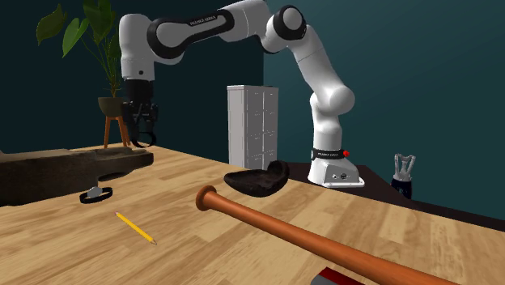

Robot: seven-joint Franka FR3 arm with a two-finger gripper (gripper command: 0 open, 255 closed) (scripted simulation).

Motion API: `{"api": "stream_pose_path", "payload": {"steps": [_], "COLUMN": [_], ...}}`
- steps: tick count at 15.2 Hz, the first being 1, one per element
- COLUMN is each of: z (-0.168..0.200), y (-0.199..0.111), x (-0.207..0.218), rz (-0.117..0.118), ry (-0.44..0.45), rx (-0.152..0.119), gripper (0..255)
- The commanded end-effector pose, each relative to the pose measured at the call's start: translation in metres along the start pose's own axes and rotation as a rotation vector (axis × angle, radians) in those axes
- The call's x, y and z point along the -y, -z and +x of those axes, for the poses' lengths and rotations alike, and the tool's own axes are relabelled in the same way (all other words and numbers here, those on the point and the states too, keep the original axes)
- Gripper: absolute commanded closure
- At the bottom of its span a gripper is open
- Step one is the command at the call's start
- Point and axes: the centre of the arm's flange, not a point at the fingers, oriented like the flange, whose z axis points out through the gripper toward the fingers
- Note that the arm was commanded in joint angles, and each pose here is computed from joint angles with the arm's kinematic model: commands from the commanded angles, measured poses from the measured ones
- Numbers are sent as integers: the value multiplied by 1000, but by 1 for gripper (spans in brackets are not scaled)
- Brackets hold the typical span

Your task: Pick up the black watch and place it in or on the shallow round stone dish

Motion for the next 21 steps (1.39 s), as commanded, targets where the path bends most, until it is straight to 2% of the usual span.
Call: {"api": "stream_pose_path", "payload": {"steps": [1,9,21], "z": [0,-1,-158], "y": [10,48,55], "x": [1,3,14], "rz": [0,0,0], "ry": [0,0,0], "rx": [0,0,0], "gripper": [255,255,255]}}
